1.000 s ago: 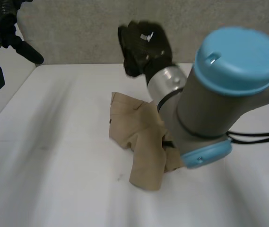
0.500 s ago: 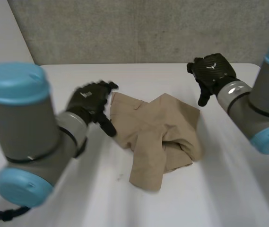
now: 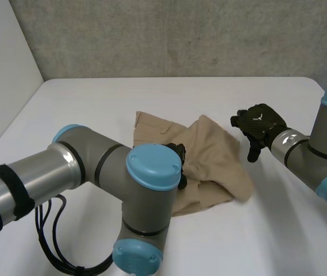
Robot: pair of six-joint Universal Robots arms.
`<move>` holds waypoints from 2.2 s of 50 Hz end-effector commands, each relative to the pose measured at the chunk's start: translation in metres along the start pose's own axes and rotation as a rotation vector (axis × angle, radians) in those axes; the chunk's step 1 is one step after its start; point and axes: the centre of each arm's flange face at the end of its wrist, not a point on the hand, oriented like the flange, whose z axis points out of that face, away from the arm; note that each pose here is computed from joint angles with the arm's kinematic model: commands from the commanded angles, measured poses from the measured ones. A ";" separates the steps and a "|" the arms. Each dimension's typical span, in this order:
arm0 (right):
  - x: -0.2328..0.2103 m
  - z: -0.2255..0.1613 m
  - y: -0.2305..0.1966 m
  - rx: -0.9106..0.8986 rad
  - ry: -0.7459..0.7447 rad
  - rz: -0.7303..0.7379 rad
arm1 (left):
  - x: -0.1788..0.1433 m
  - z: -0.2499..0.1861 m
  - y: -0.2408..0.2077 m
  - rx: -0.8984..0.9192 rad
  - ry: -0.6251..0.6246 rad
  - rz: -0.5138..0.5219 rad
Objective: Fold the shorts.
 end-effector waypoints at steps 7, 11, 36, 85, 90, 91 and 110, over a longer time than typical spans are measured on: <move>0.008 -0.009 -0.019 0.047 0.017 -0.003 | -0.113 0.026 -0.086 0.193 -0.325 0.213; 0.007 -0.009 -0.021 0.052 0.015 0.013 | -0.144 0.044 -0.098 0.223 -0.344 0.367; -0.050 -0.015 -0.038 0.094 -0.119 0.010 | -0.147 0.009 -0.113 0.296 -0.239 0.537; -0.050 -0.017 -0.029 0.063 -0.104 0.019 | -0.111 0.057 -0.072 0.216 -0.208 0.550; -0.028 -0.013 -0.036 0.066 -0.018 0.040 | -0.091 0.025 -0.102 0.294 -0.172 0.507; -0.024 -0.012 -0.036 0.065 -0.007 0.046 | -0.086 0.013 -0.115 0.329 -0.161 0.490; -0.017 -0.027 -0.058 0.137 -0.094 0.637 | -0.067 -0.042 -0.132 0.373 -0.009 0.366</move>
